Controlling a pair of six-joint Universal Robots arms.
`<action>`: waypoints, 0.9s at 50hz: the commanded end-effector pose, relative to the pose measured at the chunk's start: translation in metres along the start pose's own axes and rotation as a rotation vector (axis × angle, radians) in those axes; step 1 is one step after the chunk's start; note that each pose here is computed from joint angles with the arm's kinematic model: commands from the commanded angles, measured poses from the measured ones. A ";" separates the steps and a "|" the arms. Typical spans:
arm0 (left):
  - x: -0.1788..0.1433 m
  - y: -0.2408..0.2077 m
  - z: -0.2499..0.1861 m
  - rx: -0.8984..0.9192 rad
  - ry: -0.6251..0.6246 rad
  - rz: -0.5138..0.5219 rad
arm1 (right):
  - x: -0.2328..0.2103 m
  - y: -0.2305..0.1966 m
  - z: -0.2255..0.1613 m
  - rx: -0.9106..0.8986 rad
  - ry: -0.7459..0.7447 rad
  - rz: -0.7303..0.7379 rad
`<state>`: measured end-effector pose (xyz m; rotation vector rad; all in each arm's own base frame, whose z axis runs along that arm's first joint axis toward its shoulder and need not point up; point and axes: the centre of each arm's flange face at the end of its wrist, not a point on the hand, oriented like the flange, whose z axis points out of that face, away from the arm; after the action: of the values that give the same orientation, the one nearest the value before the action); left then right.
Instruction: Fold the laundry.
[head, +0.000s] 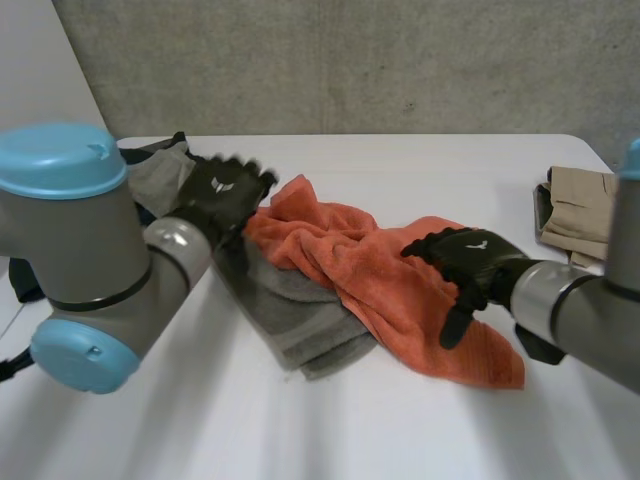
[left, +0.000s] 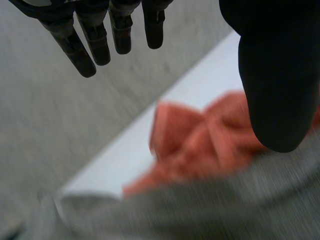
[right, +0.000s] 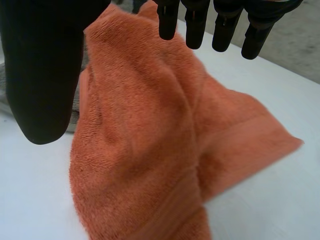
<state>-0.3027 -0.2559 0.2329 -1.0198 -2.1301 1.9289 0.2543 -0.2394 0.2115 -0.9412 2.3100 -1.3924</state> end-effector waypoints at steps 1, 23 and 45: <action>-0.004 0.048 0.000 -0.172 0.096 -0.106 | -0.022 -0.004 0.043 0.185 0.013 -0.050; 0.015 0.047 0.023 -0.064 0.118 0.033 | 0.010 -0.047 0.065 0.332 0.218 -0.020; 0.004 0.076 0.087 -0.184 0.092 0.133 | 0.079 -0.031 0.007 0.318 0.415 0.020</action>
<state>-0.3138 -0.3208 0.1554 -1.2802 -2.2520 1.7519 0.2182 -0.3041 0.2582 -0.5499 2.1935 -2.0533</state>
